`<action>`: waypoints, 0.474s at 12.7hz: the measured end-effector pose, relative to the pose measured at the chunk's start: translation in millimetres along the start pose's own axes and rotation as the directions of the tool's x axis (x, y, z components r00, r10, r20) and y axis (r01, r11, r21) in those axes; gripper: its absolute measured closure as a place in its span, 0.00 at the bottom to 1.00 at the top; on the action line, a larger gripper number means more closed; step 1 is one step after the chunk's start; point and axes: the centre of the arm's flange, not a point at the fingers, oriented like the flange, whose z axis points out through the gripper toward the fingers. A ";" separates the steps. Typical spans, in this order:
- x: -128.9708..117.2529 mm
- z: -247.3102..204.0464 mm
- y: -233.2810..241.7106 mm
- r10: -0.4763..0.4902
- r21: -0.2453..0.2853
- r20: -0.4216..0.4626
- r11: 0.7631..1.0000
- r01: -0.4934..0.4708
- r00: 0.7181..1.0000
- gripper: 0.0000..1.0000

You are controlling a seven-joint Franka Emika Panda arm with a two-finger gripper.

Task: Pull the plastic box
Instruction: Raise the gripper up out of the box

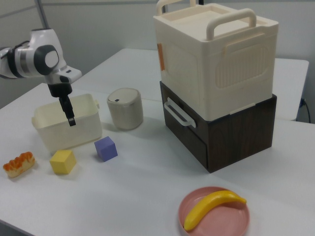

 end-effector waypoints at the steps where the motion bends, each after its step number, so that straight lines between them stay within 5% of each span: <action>1: -0.4 -9.3 3.3 -0.005 0.005 -0.004 1.000 0.005 1.000 0.00; 6: 10.6 -69.2 56.1 -0.199 -0.017 0.014 0.980 0.199 0.980 0.00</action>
